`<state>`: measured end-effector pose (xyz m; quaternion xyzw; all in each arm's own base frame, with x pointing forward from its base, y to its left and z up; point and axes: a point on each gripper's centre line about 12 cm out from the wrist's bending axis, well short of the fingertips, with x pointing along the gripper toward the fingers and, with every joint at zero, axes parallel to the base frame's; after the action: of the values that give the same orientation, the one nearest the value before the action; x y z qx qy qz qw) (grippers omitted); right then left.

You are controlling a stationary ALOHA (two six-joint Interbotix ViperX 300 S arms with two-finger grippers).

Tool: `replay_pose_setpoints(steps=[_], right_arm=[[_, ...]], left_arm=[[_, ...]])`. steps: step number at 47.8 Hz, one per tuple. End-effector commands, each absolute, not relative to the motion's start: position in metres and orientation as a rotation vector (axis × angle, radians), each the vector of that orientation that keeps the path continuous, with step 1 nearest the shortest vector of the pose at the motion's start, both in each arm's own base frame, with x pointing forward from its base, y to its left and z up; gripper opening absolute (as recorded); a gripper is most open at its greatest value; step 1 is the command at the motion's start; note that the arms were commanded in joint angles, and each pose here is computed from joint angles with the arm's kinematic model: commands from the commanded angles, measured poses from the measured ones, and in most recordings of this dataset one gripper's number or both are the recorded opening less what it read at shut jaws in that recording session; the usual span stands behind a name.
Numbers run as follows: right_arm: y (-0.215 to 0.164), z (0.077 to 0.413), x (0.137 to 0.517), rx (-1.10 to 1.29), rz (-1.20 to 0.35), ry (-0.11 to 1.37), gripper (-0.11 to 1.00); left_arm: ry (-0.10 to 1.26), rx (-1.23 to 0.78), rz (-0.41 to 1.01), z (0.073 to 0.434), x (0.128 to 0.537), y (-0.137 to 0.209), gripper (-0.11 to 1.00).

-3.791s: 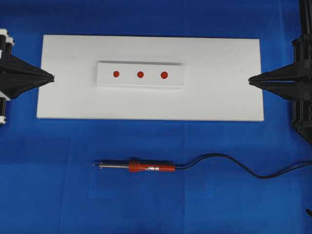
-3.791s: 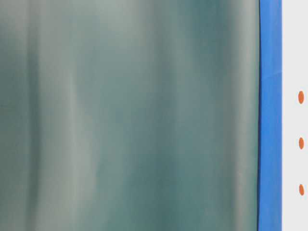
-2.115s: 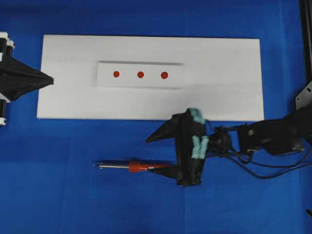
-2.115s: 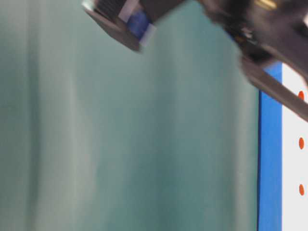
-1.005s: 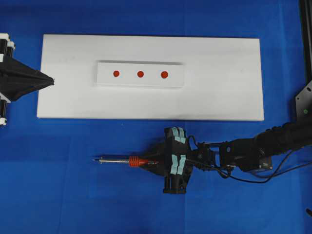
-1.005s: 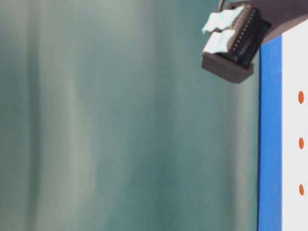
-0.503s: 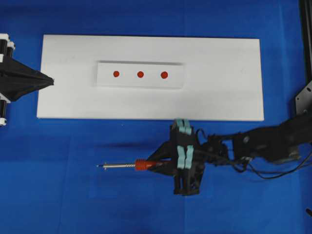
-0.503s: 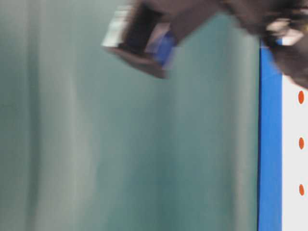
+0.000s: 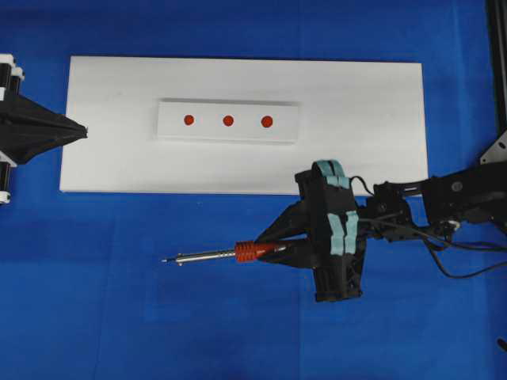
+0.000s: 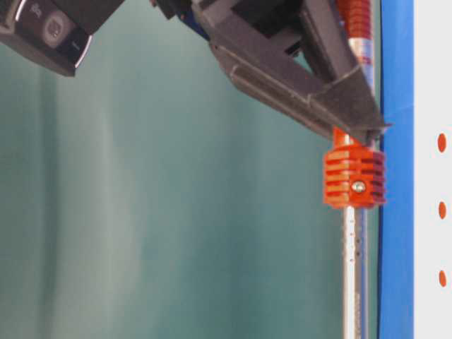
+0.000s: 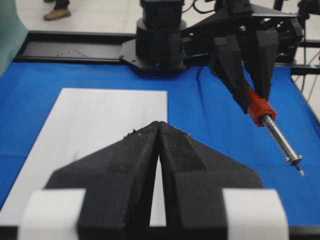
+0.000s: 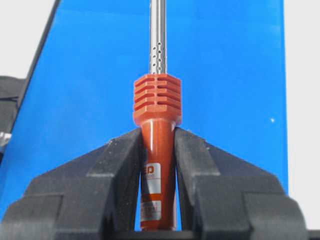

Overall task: Touch the tip of the soldering iron to the mark.
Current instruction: 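Lift the iron tip-down and carry it above the red dots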

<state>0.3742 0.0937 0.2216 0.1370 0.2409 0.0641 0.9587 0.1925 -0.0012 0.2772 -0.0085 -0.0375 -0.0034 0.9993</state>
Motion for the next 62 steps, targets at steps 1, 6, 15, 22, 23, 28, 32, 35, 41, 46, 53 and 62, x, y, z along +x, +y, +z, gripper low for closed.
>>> replay_pose_setpoints(steps=[1,6,15,22,23,28,32,35,41,46,53,62], right_arm=[[0.094,0.236,0.375,0.275,0.14,0.452,0.06],[0.094,0.236,0.374,0.273,0.141,0.45,0.06],[0.09,0.235,0.375,0.253,0.138,0.453,0.06],[0.071,0.233,0.378,0.212,0.107,0.468,0.06],[0.067,0.233,0.379,0.205,0.1,0.471,0.06],[0.044,0.231,0.381,0.172,0.057,0.488,0.06],[0.023,0.23,0.382,0.139,0.019,0.504,0.06],[0.004,0.229,0.382,0.108,-0.017,0.521,0.06],[-0.029,0.23,0.381,0.06,-0.081,0.541,0.06],[-0.057,0.232,0.38,0.015,-0.134,0.556,0.06],[-0.083,0.237,0.377,-0.027,-0.187,0.573,0.06],[-0.093,0.239,0.375,-0.044,-0.207,0.584,0.06]], left_arm=[[-0.09,-0.016,-0.009,0.282,0.194,-0.002,0.0],[-0.094,-0.016,-0.009,0.283,0.194,-0.002,0.0],[-0.094,-0.016,-0.009,0.283,0.194,-0.002,0.0],[-0.092,-0.016,-0.009,0.282,0.194,-0.002,0.0],[-0.094,-0.016,-0.009,0.283,0.194,-0.002,0.0],[-0.094,-0.014,-0.009,0.283,0.194,-0.002,0.0],[-0.092,-0.016,-0.009,0.282,0.194,-0.002,0.0],[-0.092,-0.016,-0.009,0.282,0.194,-0.002,0.0],[-0.092,-0.016,-0.009,0.282,0.194,-0.002,0.0],[-0.092,-0.016,-0.009,0.282,0.194,-0.002,0.0],[-0.092,-0.016,-0.009,0.282,0.194,-0.002,0.0],[-0.092,-0.014,-0.009,0.282,0.194,-0.002,0.0]])
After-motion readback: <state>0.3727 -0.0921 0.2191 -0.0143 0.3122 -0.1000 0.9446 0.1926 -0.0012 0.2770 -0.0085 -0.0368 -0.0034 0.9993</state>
